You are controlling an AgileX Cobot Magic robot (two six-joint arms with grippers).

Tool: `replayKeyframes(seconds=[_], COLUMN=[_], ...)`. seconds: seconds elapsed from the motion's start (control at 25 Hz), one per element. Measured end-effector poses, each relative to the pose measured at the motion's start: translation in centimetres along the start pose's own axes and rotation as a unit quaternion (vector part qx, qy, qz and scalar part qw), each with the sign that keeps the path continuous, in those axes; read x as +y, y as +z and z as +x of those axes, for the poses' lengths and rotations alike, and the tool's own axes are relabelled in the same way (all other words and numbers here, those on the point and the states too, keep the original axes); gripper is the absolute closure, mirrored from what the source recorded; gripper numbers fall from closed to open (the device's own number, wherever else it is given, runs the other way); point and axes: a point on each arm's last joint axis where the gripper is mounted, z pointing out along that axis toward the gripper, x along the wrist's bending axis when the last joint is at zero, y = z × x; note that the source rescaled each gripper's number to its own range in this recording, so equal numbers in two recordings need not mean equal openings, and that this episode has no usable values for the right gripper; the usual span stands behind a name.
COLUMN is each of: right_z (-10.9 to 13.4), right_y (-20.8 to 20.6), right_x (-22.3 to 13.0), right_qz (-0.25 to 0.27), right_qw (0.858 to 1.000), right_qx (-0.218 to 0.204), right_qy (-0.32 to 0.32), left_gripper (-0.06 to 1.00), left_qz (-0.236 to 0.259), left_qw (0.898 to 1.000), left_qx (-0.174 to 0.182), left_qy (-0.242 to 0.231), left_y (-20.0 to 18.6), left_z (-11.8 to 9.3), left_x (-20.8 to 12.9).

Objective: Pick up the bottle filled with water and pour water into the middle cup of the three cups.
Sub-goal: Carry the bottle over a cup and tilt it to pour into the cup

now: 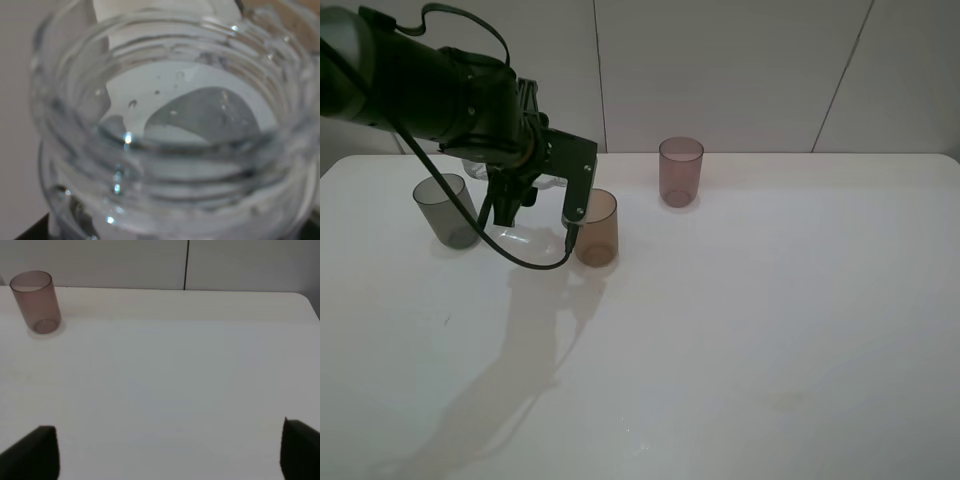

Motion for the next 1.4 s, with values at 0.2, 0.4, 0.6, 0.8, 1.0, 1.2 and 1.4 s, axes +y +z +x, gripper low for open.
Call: replayKeyframes(seconds=[0.2, 0.4, 0.6, 0.8, 1.0, 1.2, 1.4], right_z=[0.0, 0.0, 0.0, 0.0, 0.0, 0.0, 0.0], right_y=[0.0, 0.0, 0.0, 0.0, 0.0, 0.0, 0.0], right_x=[0.0, 0.0, 0.0, 0.0, 0.0, 0.0, 0.0], right_qz=[0.0, 0.0, 0.0, 0.0, 0.0, 0.0, 0.0], right_qw=[1.0, 1.0, 1.0, 1.0, 1.0, 1.0, 1.0], right_qx=[0.0, 0.0, 0.0, 0.0, 0.0, 0.0, 0.0], right_qy=[0.0, 0.0, 0.0, 0.0, 0.0, 0.0, 0.0], left_gripper=[0.93, 0.93, 0.93, 0.93, 0.93, 0.93, 0.93], left_qz=[-0.002, -0.001, -0.001, 0.0, 0.002, 0.015, 0.02], left_qw=[1.0, 0.998, 0.995, 0.993, 0.992, 0.988, 0.986], left_qx=[0.011, 0.014, 0.017, 0.023, 0.026, 0.034, 0.035], left_qy=[0.022, 0.055, 0.094, 0.112, 0.124, 0.149, 0.159], left_y=[-0.1, -0.14, -0.14, -0.14, -0.15, -0.18, -0.18], left_z=[0.14, 0.18, 0.22, 0.34, 0.41, 0.57, 0.6], left_x=[0.23, 0.29, 0.31, 0.3, 0.28, 0.12, 0.04])
